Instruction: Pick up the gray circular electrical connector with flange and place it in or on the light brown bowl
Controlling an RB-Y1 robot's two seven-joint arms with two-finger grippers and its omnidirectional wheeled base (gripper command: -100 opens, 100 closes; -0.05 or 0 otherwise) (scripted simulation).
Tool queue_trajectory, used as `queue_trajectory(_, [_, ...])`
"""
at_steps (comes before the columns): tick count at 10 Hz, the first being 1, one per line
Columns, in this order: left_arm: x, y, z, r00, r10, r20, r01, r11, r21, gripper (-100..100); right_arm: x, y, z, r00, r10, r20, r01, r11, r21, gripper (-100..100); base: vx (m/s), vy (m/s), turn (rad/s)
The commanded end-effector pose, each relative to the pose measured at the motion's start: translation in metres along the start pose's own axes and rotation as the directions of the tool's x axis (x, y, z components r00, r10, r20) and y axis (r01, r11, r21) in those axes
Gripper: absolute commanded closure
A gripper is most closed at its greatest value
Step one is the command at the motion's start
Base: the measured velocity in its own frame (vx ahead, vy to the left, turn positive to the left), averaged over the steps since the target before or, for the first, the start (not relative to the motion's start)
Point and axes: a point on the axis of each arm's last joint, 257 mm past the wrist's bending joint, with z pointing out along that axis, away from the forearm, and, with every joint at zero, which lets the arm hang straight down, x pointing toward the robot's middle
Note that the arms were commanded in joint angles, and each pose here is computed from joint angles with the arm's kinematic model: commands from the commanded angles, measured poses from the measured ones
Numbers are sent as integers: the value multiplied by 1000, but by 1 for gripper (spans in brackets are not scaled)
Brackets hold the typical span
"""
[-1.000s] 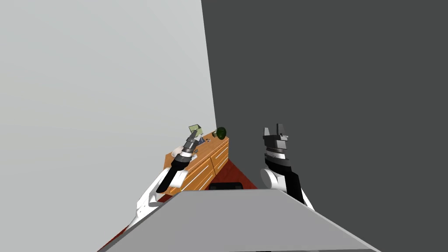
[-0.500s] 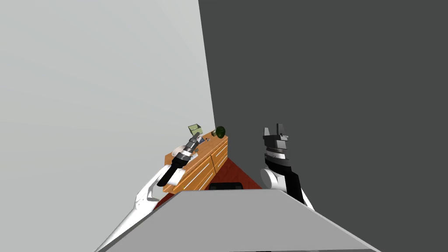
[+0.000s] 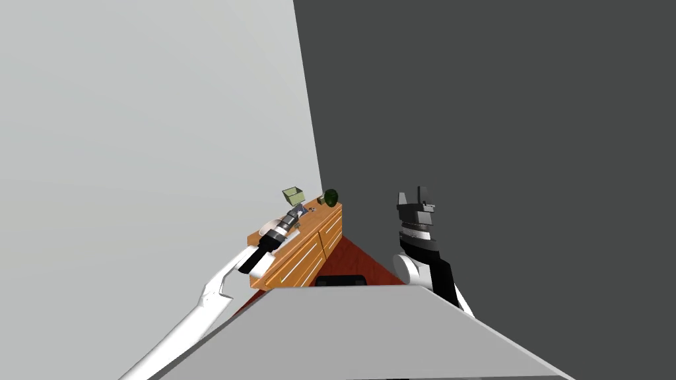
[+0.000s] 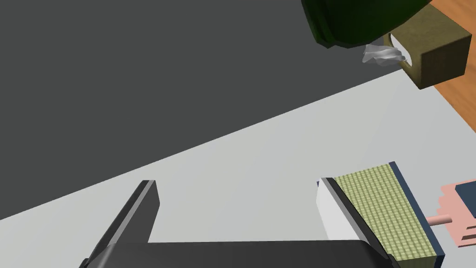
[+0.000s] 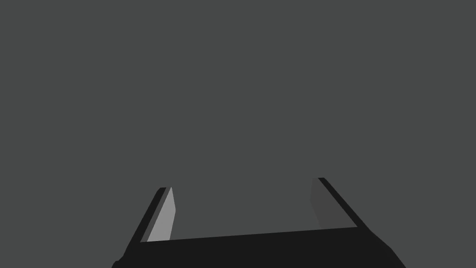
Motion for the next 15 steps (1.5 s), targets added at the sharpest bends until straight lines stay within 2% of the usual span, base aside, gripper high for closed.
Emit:
queue_trajectory(1, [-8, 30, -1, 1000, 24, -15, -25, 996, -81, -100, 0, 0, 0, 1000, 0, 0, 0, 1000, 0, 0, -84, 75, -209])
queue_trajectory(4, [-19, 85, -13, 997, 67, -42, -75, 970, -232, -100, 0, 0, 0, 1000, 0, 0, 0, 1000, 0, 0, -61, 73, -185])
queue_trajectory(7, [-32, 143, -38, 992, 109, -70, -128, 913, -389, -100, 0, 0, 0, 1000, 0, 0, 0, 1000, 0, 0, -17, 60, -202])
queue_trajectory(8, [-32, 143, -38, 992, 109, -70, -128, 913, -389, -100, 0, 0, 0, 1000, 0, 0, 0, 1000, 0, 0, -1, 38, -51])
queue_trajectory(10, [-40, 179, -60, 987, 133, -90, -160, 861, -483, -100, 0, 0, 0, 1000, 0, 0, 0, 1000, 0, 0, 3, 32, -159])
queue_trajectory(12, [-46, 212, -84, 982, 152, -111, -188, 801, -568, -100, 0, 0, 0, 1000, 0, 0, 0, 1000, 0, 0, 1, 54, -202])
queue_trajectory(13, [-46, 212, -84, 982, 152, -111, -188, 801, -568, -100, 0, 0, 0, 1000, 0, 0, 0, 1000, 0, 0, 7, 41, -54])
queue_trajectory(15, [-52, 241, -110, 977, 168, -132, -213, 737, -641, -100, 0, 0, 0, 1000, 0, 0, 0, 1000, 0, 0, 15, 29, -139])
